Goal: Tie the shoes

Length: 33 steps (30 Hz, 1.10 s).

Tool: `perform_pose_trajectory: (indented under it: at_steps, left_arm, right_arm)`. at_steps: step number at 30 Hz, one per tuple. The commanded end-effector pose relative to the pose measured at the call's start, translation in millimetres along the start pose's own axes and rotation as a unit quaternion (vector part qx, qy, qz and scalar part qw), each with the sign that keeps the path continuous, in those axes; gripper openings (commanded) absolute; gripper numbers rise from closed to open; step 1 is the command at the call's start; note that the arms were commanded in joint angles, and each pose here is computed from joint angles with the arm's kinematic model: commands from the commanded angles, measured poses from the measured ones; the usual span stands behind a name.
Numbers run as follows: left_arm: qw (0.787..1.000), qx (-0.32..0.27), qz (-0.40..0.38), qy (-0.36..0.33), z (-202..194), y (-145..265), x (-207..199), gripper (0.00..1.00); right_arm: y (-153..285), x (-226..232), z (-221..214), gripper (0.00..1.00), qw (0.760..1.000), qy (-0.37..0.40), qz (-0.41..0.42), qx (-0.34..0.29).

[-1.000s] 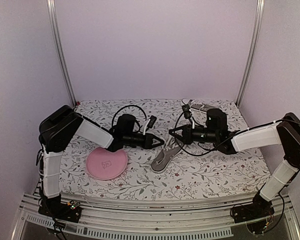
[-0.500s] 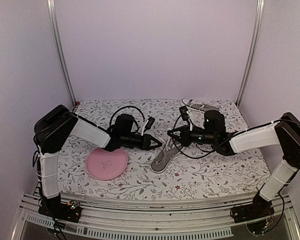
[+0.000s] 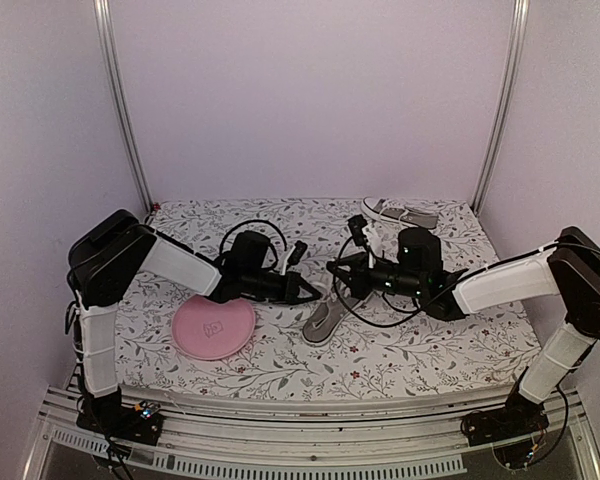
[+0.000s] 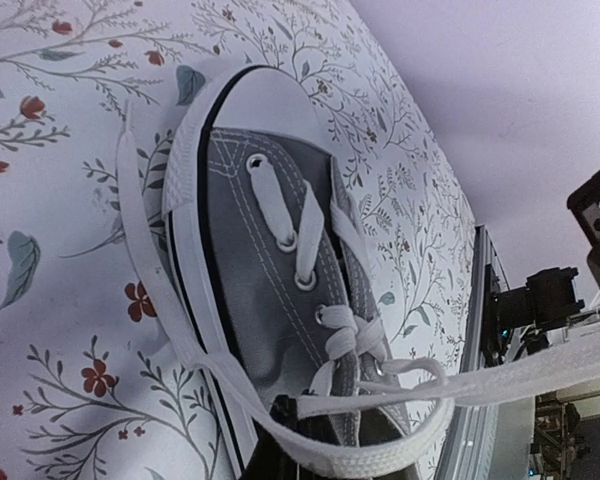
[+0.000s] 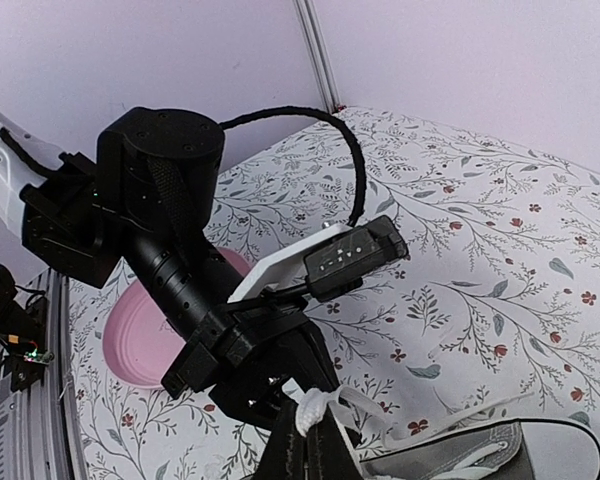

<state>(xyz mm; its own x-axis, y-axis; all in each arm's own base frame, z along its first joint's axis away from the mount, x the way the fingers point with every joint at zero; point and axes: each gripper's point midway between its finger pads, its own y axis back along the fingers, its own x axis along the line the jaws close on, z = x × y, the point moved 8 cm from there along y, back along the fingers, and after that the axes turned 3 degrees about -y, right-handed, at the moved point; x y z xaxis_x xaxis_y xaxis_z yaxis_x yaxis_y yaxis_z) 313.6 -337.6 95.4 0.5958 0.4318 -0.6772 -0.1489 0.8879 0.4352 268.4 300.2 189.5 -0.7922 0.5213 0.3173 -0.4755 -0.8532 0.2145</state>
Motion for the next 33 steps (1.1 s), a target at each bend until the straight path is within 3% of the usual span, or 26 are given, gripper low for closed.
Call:
perform_pose_trajectory:
  at_steps: [1,15,33]
  left_arm:
    - [1.0,-0.005,0.008,0.008,8,5,-8,0.0]
    - [0.999,-0.01,-0.015,0.035,11,4,-17,0.0]
    - [0.999,-0.024,-0.021,0.033,11,7,-18,0.0]
  right_arm:
    - [3,3,16,0.02,0.999,0.03,-0.018,-0.04]
    - [-17,14,-20,0.02,0.994,0.097,-0.044,-0.013]
    - [-17,13,-70,0.02,0.996,0.052,-0.026,0.069]
